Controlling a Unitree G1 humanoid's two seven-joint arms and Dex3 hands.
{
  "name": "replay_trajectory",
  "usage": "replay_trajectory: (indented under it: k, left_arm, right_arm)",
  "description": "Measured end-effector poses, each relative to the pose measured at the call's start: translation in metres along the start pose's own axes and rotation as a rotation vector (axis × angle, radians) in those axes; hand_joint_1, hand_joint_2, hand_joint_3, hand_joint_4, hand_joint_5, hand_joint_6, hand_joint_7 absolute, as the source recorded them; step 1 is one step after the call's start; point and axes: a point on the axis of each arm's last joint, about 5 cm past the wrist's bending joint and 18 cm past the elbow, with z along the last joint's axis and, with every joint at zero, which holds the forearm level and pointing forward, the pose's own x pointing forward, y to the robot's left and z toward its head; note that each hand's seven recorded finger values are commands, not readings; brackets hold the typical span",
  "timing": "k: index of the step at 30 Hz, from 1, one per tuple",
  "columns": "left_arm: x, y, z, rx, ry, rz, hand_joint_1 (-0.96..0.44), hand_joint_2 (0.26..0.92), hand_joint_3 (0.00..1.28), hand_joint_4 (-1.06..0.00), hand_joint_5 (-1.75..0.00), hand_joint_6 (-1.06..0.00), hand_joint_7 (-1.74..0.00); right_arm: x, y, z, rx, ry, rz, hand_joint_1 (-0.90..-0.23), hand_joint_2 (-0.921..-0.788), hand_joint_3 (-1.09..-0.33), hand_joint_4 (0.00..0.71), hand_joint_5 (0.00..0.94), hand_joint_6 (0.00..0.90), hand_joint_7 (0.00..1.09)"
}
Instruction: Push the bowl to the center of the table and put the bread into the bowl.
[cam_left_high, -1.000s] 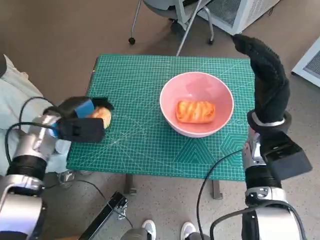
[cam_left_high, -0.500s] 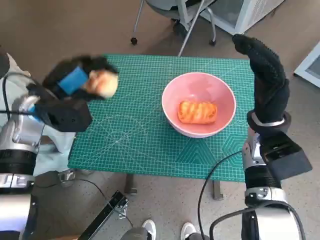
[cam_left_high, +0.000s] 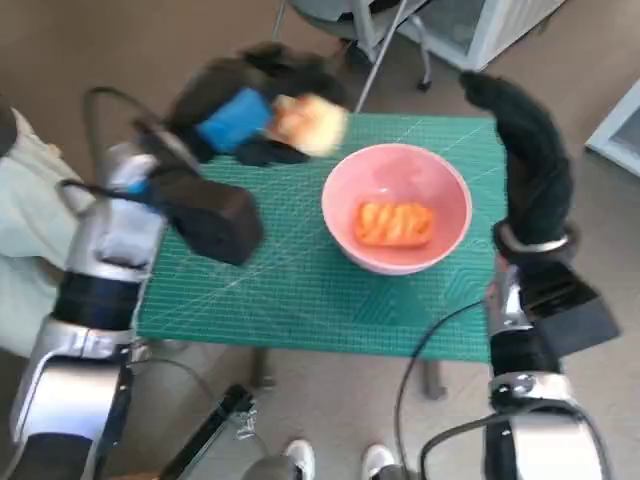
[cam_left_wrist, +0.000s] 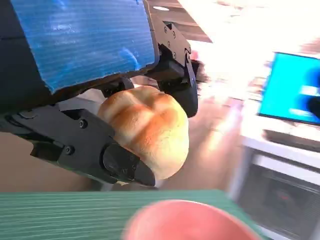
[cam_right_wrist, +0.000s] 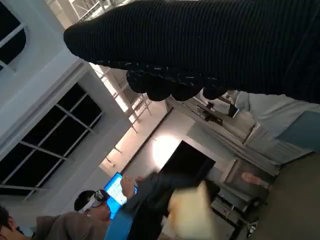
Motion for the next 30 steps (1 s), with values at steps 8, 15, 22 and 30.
replay_trajectory:
  k: [8,15,22,30]
  left_arm:
    - [0.017,-0.045,-0.003,-0.092,0.016,-0.127,-0.03,0.892,0.14,-0.43,-0.78,-0.31,-0.93]
    - [0.021,-0.065,-0.007,-0.135,0.171,-0.385,-0.17,0.788,0.09,-0.03,-0.06,-0.02,-0.38]
    - [0.023,-0.062,-0.005,-0.186,0.181,-0.403,-0.29,0.807,0.08,-0.02,-0.01,0.00,-0.40]
    - [0.016,-0.054,-0.003,-0.314,0.032,-0.126,-0.35,0.885,0.06,0.00,0.00,-0.02,-0.31]
  right_arm:
    - [0.0006,0.000,0.000,-0.014,-0.002,0.003,-0.541,-0.921,-0.700,0.321,0.000,0.025,0.80]
    - [0.0011,-0.002,0.001,-0.028,-0.002,0.012,-0.552,-0.921,-0.706,0.321,0.000,0.020,0.80]
    - [0.0029,-0.003,0.002,-0.034,-0.014,0.012,-0.563,-0.921,-0.703,0.324,0.001,0.018,0.81]
    - [0.0058,-0.004,0.003,-0.026,-0.012,0.007,-0.534,-0.921,-0.709,0.324,0.001,0.017,0.81]
